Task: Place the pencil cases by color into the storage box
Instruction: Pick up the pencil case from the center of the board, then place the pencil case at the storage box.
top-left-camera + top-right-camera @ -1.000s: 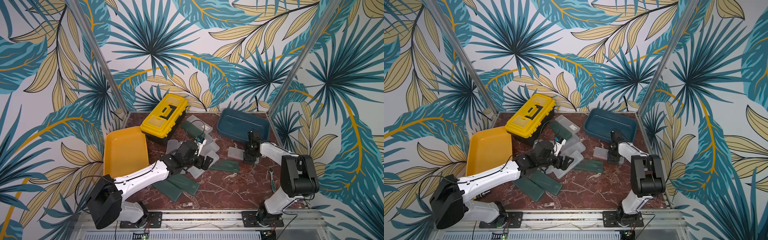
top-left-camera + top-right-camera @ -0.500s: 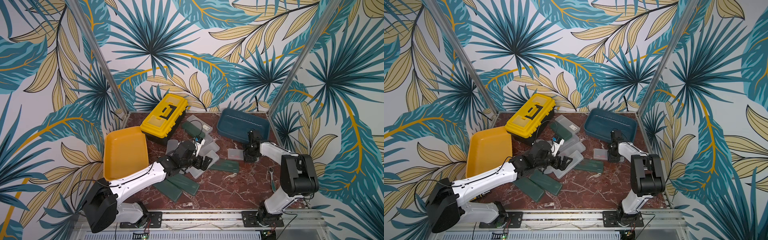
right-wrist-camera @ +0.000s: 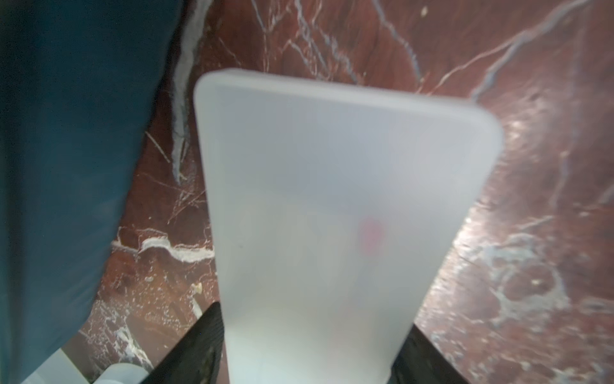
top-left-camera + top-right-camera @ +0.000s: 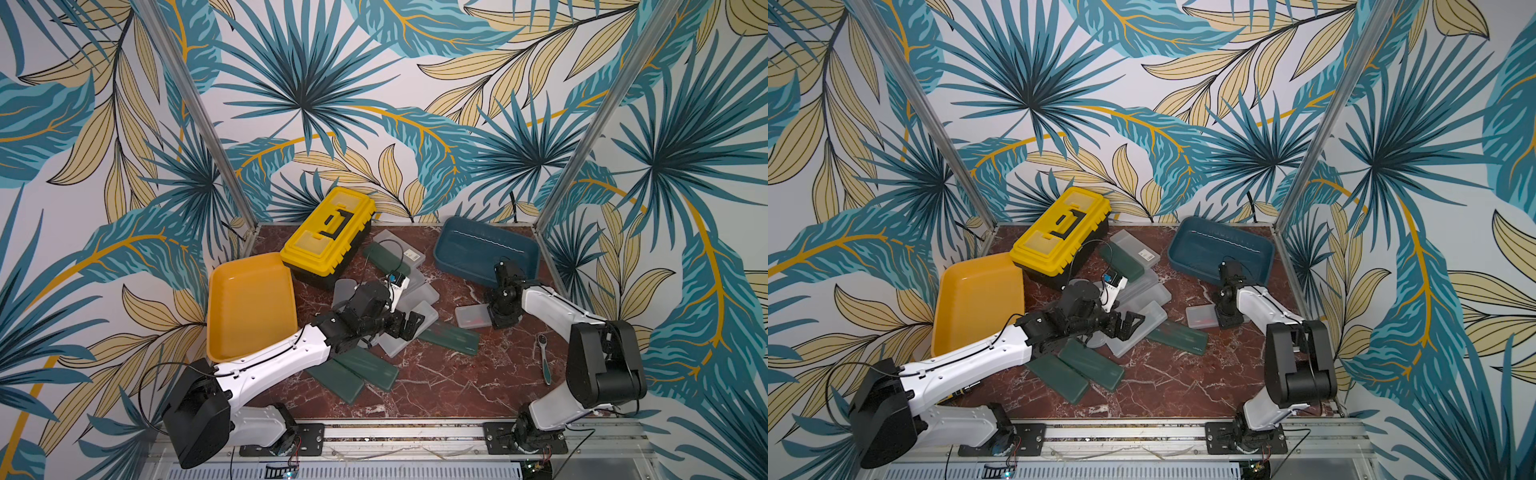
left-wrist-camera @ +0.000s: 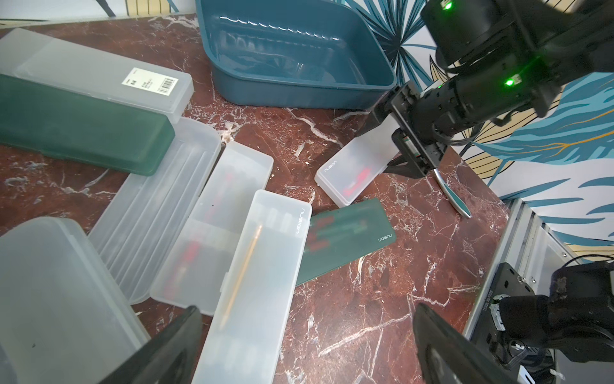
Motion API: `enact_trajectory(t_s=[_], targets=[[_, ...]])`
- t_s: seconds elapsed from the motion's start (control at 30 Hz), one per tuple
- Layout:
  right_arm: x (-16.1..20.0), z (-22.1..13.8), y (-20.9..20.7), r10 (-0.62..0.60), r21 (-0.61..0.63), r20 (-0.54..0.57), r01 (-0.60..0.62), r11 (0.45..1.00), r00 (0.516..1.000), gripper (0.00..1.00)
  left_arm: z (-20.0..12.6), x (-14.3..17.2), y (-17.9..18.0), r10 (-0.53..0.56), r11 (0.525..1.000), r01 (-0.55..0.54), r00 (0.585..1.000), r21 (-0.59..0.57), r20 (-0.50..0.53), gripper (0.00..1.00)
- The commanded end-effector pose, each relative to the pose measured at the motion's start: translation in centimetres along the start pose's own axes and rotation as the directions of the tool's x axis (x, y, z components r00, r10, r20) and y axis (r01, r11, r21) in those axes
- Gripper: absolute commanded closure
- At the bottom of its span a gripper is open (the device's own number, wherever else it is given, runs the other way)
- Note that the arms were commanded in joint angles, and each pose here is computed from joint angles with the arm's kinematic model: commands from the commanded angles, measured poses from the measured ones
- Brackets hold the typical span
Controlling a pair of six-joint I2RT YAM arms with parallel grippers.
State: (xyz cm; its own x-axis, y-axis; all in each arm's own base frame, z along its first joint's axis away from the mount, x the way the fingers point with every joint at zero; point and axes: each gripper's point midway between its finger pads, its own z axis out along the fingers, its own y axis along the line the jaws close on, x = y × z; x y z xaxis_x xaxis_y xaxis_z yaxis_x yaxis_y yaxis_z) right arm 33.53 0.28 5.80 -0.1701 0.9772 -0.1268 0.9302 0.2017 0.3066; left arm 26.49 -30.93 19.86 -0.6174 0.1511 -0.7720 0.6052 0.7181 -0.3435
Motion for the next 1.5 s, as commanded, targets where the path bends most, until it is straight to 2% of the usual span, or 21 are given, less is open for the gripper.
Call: enact_trajectory(t_s=[0.0, 0.37, 0.6, 0.77, 1.0, 1.2, 1.47], targets=[[-0.8, -1.9, -0.5, -0.079, 0.021, 0.051, 0.078, 0.997, 0.996, 0.37, -0.2, 0.0, 0.1, 0.007, 1.000, -0.007, 1.000, 0.004, 0.008, 0.00], [-0.7, -6.5, 3.3, -0.240, -0.064, 0.075, 0.245, 0.967, 0.968, 0.37, -0.2, -0.1, 0.0, 0.017, 1.000, -0.017, 1.000, 0.004, 0.009, 0.00], [-1.1, -10.1, 8.8, -0.357, -0.169, 0.115, 0.372, 0.913, 0.927, 0.37, -0.5, -0.4, -0.3, 0.032, 0.999, -0.033, 0.999, 0.016, 0.018, 0.00], [-1.8, -12.6, 14.5, -0.441, -0.257, 0.200, 0.481, 0.838, 0.875, 0.37, -0.3, -0.6, -0.6, 0.071, 0.997, -0.072, 0.997, 0.032, 0.015, 0.00], [-2.5, -11.6, 21.0, -0.534, -0.269, 0.268, 0.594, 0.758, 0.802, 0.37, 0.8, -0.9, -1.7, 0.104, 0.991, -0.103, 0.995, 0.086, -0.007, 0.00], [-3.8, -10.7, 25.2, -0.556, -0.301, 0.343, 0.649, 0.699, 0.757, 0.37, 1.4, -2.4, -3.5, 0.184, 0.967, -0.192, 0.981, 0.167, 0.065, 0.00], [-4.1, -9.3, 28.5, -0.616, -0.322, 0.421, 0.745, 0.585, 0.666, 0.35, 4.2, -5.0, -3.0, 0.304, 0.945, -0.312, 0.948, 0.096, 0.092, 0.01]])
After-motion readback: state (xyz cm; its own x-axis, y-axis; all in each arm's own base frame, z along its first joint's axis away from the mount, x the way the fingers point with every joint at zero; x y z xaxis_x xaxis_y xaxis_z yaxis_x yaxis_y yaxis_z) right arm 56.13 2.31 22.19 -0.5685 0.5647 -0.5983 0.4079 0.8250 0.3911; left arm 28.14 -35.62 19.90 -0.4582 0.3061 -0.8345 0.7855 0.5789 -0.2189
